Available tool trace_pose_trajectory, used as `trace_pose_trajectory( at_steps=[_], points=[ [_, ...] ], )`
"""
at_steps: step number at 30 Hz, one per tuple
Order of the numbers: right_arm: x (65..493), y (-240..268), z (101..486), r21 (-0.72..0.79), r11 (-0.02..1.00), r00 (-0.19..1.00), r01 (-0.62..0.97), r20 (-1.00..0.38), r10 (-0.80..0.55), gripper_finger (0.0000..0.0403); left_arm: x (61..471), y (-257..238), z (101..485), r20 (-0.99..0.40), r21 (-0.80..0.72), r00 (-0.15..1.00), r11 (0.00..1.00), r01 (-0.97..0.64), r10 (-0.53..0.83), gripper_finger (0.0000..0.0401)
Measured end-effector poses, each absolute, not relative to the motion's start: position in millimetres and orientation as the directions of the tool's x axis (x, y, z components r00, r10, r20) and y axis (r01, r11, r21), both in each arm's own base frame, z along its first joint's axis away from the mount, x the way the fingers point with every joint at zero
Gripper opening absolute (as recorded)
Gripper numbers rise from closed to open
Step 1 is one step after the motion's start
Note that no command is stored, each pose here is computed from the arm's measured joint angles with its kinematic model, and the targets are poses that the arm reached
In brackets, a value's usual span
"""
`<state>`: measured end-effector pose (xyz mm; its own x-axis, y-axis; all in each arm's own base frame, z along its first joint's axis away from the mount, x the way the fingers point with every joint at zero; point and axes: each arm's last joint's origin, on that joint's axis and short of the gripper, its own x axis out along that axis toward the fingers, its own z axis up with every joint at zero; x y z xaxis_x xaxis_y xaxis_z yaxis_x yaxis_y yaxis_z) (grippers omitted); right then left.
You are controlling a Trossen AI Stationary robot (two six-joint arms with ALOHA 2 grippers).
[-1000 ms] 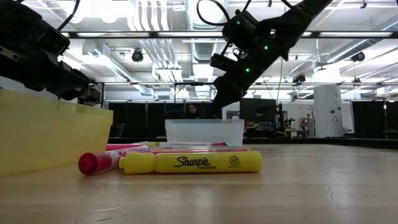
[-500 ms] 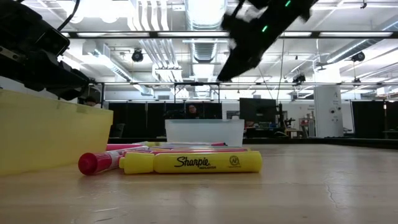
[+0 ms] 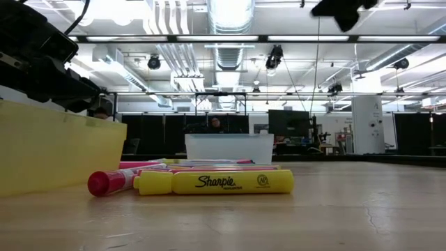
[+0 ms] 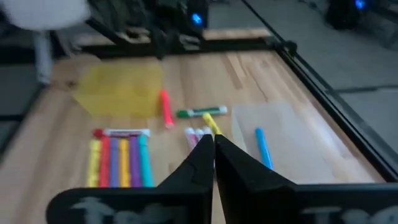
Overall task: Pick & Place Markers
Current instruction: Put the top large yellow highlighter pen into the transparent bin
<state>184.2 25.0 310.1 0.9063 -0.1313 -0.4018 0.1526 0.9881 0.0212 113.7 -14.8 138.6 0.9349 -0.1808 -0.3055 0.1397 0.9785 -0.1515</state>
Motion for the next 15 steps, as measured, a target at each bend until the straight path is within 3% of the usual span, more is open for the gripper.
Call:
trace_pose_trajectory(
  at_steps=[9,15],
  points=[
    [129,17,325,0.057,0.994,0.967,0.096,-0.243,-0.079,0.0008,114,-15,139,-0.306,-0.152,0.935,0.979,0.140,-0.181,0.0000],
    [124,18,302,0.014,1.000,0.986,0.010,-0.166,-0.007,0.0008,114,-15,139,-0.306,-0.151,0.935,0.979,0.139,-0.180,0.0000]
  ],
)
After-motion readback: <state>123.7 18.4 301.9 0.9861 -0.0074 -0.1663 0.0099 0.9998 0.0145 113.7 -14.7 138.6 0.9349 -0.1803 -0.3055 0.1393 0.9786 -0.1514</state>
